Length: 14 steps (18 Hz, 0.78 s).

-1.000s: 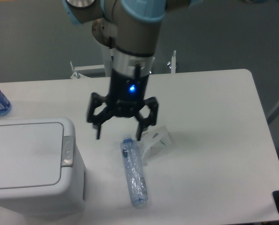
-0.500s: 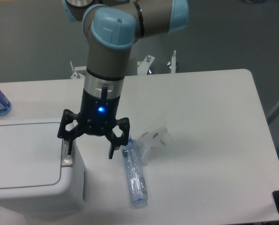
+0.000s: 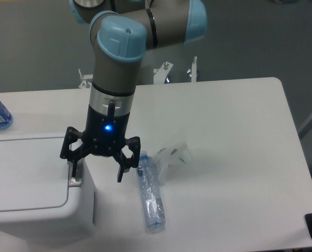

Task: Open the trash can
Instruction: 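Press the gripper finger down on the grey latch tab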

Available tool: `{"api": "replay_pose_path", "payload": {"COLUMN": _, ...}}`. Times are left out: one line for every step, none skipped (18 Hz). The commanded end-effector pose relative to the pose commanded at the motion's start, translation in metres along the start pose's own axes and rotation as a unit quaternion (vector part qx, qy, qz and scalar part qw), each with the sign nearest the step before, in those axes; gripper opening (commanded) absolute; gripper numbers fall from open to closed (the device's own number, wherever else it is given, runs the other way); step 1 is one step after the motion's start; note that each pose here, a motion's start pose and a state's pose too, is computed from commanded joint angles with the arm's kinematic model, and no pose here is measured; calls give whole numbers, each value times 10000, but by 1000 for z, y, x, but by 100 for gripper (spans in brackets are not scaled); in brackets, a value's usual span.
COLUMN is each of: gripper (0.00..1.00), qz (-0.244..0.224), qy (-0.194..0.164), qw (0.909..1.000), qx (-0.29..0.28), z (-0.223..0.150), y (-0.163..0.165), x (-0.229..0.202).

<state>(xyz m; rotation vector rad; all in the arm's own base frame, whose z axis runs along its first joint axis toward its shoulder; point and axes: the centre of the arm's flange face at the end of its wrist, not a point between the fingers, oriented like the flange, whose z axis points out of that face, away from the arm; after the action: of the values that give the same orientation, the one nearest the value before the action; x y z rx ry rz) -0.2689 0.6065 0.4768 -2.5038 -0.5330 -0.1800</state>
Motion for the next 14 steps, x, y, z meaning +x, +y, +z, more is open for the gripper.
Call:
{"api": "replay_pose_path", "payload": {"gripper": 100, "qz": 5, "qy": 1, "qw": 10000, "qx": -7, "z": 1, "y": 0, "x": -1}}
{"api": "replay_pose_path", "payload": {"gripper": 100, "qz": 13, "qy": 1, "qw": 10000, "qx": -7, "z": 1, "y": 0, "x": -1}}
{"api": "replay_pose_path", "payload": {"gripper": 100, "qz": 13, "qy": 1, "qw": 10000, "qx": -7, "z": 1, "y": 0, "x": -1}}
{"api": "replay_pose_path", "payload": {"gripper": 100, "qz": 13, "qy": 1, "qw": 10000, "qx": -7, "z": 2, "y": -1, "x": -1}}
{"api": "replay_pose_path", "payload": {"gripper": 100, "qz": 20, "qy": -6, "qw": 10000, "qx": -8, "z": 2, "y": 0, "x": -1}}
{"api": "replay_pose_path", "payload": {"gripper": 100, "qz": 37, "qy": -13, "qw": 10000, "qx": 34, "z": 1, "y": -1, "x": -1}}
{"api": "replay_pose_path", "payload": {"gripper": 100, "qz": 46, "qy": -21, "qw": 10000, "qx": 76, "z": 1, "y": -2, "x": -1}}
{"api": "replay_pose_path", "payload": {"gripper": 100, "qz": 56, "qy": -22, "qw": 9999, "qx": 83, "z": 0, "y": -2, "x": -1}}
{"api": "replay_pose_path", "payload": {"gripper": 100, "qz": 53, "qy": -21, "qw": 10000, "qx": 76, "z": 1, "y": -2, "x": -1}}
{"api": "replay_pose_path", "payload": {"gripper": 100, "qz": 53, "qy": -21, "qw": 10000, "qx": 76, "z": 1, "y": -2, "x": -1}}
{"api": "replay_pose_path", "payload": {"gripper": 100, "qz": 53, "qy": -21, "qw": 10000, "qx": 76, "z": 1, "y": -2, "x": -1}}
{"api": "replay_pose_path", "payload": {"gripper": 100, "qz": 53, "qy": -21, "qw": 10000, "qx": 76, "z": 1, "y": -2, "x": -1}}
{"api": "replay_pose_path", "payload": {"gripper": 100, "qz": 59, "qy": -23, "qw": 9999, "qx": 90, "z": 1, "y": -3, "x": -1}}
{"api": "replay_pose_path", "payload": {"gripper": 100, "qz": 67, "qy": -27, "qw": 9999, "qx": 111, "z": 1, "y": -3, "x": -1}}
